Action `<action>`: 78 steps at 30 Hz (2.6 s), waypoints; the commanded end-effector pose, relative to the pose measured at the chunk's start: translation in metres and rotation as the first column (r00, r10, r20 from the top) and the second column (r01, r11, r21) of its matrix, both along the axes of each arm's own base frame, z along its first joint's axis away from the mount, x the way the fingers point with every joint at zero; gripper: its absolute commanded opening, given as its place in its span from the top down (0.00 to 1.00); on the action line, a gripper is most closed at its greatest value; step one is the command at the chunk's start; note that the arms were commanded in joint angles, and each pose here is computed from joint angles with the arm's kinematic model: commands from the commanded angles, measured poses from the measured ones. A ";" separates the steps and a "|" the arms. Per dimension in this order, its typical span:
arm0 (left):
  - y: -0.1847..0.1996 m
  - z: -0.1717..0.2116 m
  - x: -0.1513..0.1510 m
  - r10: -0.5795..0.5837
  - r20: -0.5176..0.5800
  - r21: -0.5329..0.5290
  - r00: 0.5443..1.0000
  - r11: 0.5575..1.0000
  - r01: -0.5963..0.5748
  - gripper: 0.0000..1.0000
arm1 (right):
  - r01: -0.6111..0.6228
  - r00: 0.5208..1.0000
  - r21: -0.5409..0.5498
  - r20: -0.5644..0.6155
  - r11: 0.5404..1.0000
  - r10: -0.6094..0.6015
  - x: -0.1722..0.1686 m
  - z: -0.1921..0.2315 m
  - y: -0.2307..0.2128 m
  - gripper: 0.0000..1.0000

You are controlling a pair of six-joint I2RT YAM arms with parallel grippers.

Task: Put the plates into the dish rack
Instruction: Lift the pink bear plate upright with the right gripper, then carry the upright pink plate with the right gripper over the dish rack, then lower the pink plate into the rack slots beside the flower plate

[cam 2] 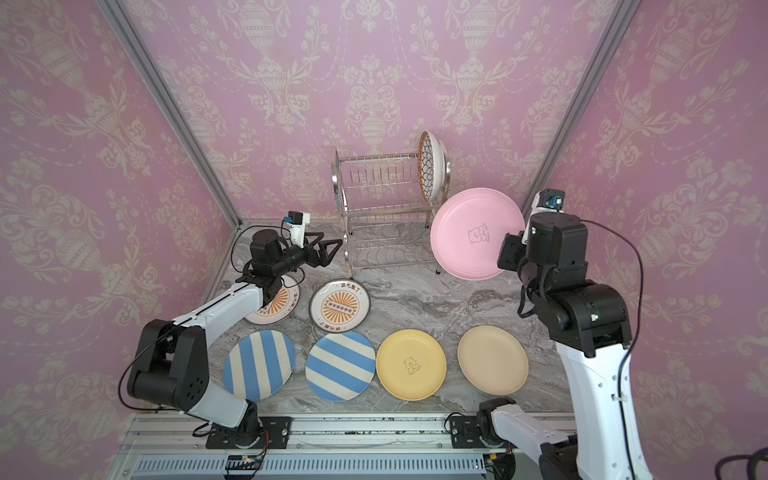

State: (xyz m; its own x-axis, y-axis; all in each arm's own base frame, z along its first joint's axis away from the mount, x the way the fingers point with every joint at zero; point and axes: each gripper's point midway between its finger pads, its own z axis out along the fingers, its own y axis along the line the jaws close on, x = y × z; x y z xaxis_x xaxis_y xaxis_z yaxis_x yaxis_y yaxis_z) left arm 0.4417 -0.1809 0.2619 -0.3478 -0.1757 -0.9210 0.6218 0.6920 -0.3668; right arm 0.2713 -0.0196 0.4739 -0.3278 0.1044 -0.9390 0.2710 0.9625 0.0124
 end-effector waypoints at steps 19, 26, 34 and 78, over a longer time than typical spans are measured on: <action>-0.004 0.013 -0.024 -0.081 0.000 -0.086 0.997 0.993 0.081 0.01 | 0.228 0.915 -0.321 0.394 0.919 -0.089 0.112 0.140 0.084 1.00; -0.001 0.009 -0.014 -0.054 0.005 -0.064 0.999 0.996 0.054 0.01 | 0.340 0.890 -0.411 0.432 0.846 -0.148 0.136 0.135 0.107 1.00; -0.004 0.010 -0.020 -0.084 0.003 -0.072 0.996 0.994 0.084 0.01 | 0.380 0.888 -0.508 0.433 0.773 -0.152 0.170 0.124 0.135 1.00; -0.007 0.015 -0.017 -0.136 0.017 -0.120 0.991 0.983 0.137 0.01 | 0.203 0.979 -0.853 0.167 0.481 -0.117 0.275 0.044 0.171 1.00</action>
State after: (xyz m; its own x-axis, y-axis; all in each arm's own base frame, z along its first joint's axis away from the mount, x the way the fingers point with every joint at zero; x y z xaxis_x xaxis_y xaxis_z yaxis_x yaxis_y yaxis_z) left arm 0.4260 -0.1867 0.2668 -0.3864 -0.2401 -0.8905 0.6783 0.5803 -0.4508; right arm 0.5479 0.1546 0.4987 -0.3618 -0.7316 -0.5778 0.4105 0.4314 -0.8034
